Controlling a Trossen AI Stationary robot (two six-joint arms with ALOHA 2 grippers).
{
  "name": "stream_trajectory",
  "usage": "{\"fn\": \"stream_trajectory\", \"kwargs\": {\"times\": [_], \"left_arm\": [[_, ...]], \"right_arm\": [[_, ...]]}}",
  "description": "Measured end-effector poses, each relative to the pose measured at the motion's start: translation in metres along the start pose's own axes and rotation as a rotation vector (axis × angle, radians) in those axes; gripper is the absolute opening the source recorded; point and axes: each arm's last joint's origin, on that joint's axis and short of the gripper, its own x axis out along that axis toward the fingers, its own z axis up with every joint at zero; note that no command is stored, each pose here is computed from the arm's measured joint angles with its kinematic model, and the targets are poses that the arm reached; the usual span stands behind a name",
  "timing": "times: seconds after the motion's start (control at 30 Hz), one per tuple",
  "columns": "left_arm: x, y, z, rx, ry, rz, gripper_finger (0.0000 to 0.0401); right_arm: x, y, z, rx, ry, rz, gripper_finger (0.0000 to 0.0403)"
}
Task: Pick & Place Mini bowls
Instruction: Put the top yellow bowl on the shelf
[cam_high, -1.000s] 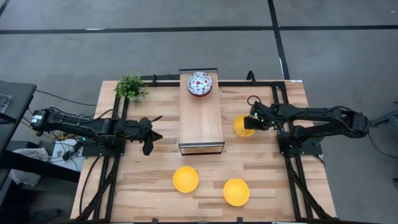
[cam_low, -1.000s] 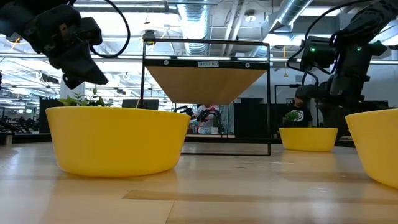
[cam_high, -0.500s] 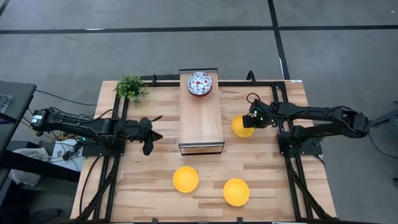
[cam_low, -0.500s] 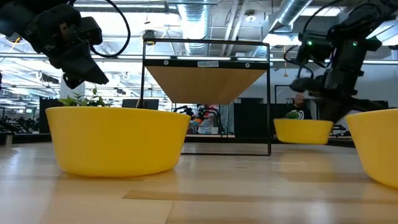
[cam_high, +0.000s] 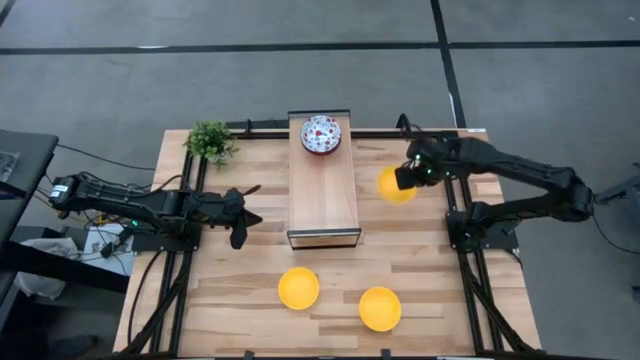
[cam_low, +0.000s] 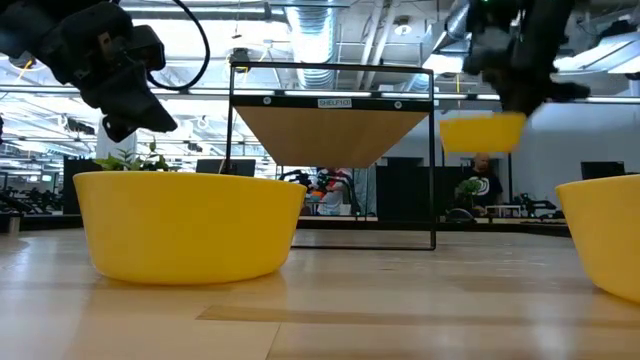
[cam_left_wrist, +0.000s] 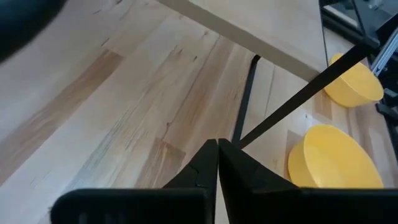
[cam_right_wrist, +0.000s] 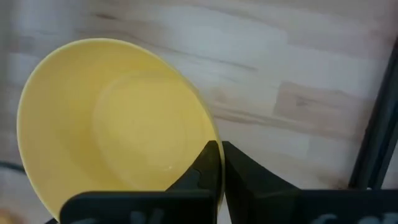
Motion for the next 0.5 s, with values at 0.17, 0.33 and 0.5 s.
{"fn": "stream_trajectory", "kwargs": {"times": [0.17,0.33,0.5], "left_arm": [[0.0,-0.002,0.003,-0.031,-0.034,-0.019,0.0012],[0.0,-0.004,0.007,-0.041,-0.074,-0.04,0.0012],[-0.001,-0.006,0.012,-0.052,-0.123,-0.065,0.0012]], "right_arm": [[-0.04,0.016,0.007,-0.036,-0.073,0.11,0.0],[-0.059,0.027,0.005,-0.053,-0.099,0.183,0.0],[-0.053,0.039,0.001,-0.077,-0.065,0.176,0.0]]}}
